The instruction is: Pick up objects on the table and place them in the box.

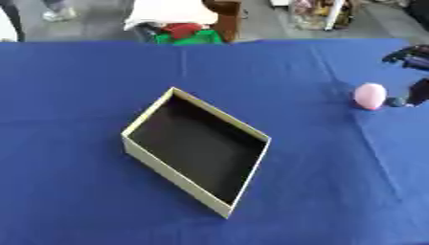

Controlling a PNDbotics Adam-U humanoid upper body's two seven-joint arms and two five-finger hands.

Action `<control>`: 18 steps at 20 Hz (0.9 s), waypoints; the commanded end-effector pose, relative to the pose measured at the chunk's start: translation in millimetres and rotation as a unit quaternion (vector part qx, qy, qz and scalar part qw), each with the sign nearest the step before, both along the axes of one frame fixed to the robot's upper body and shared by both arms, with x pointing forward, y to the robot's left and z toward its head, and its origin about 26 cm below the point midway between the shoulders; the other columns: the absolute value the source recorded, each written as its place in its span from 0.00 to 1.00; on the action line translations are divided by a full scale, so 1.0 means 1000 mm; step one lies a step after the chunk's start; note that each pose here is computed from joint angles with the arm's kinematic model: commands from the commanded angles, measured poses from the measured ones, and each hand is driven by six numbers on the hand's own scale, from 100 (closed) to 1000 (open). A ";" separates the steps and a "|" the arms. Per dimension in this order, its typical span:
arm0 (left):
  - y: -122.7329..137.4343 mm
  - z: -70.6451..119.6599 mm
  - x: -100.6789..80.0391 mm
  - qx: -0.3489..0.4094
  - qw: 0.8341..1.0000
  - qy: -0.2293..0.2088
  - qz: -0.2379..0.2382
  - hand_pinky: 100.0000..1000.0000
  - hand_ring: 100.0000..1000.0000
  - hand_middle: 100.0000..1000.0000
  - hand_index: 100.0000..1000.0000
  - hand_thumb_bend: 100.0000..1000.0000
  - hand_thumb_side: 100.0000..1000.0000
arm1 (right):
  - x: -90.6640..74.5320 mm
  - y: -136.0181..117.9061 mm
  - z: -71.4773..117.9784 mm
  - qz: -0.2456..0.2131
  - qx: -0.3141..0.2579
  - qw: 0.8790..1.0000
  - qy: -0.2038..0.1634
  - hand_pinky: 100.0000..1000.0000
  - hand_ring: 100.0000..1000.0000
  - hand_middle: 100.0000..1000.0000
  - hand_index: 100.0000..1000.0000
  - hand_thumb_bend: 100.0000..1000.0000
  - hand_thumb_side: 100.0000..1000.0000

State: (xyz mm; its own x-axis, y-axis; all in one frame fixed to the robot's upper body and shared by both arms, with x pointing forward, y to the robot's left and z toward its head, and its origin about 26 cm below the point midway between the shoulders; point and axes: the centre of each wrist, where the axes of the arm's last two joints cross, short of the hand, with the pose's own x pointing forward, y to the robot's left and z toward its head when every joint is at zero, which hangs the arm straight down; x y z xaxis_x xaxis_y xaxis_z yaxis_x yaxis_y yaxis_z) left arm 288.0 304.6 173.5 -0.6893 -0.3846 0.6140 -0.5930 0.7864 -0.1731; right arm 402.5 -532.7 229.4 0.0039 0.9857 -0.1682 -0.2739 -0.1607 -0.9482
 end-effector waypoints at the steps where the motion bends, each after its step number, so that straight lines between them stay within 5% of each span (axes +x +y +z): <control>1: 0.002 0.009 -0.002 0.017 1.000 -0.012 -0.001 0.71 0.56 0.65 0.65 0.51 0.93 | -0.004 -0.006 0.022 -0.013 -0.013 1.000 -0.017 0.88 0.83 0.88 0.99 0.42 0.22; 18: 0.000 0.009 -0.001 0.013 1.000 -0.013 -0.004 0.71 0.56 0.65 0.64 0.51 0.93 | 0.009 0.004 0.011 -0.031 -0.005 1.000 0.004 0.88 0.84 0.88 0.98 0.41 0.24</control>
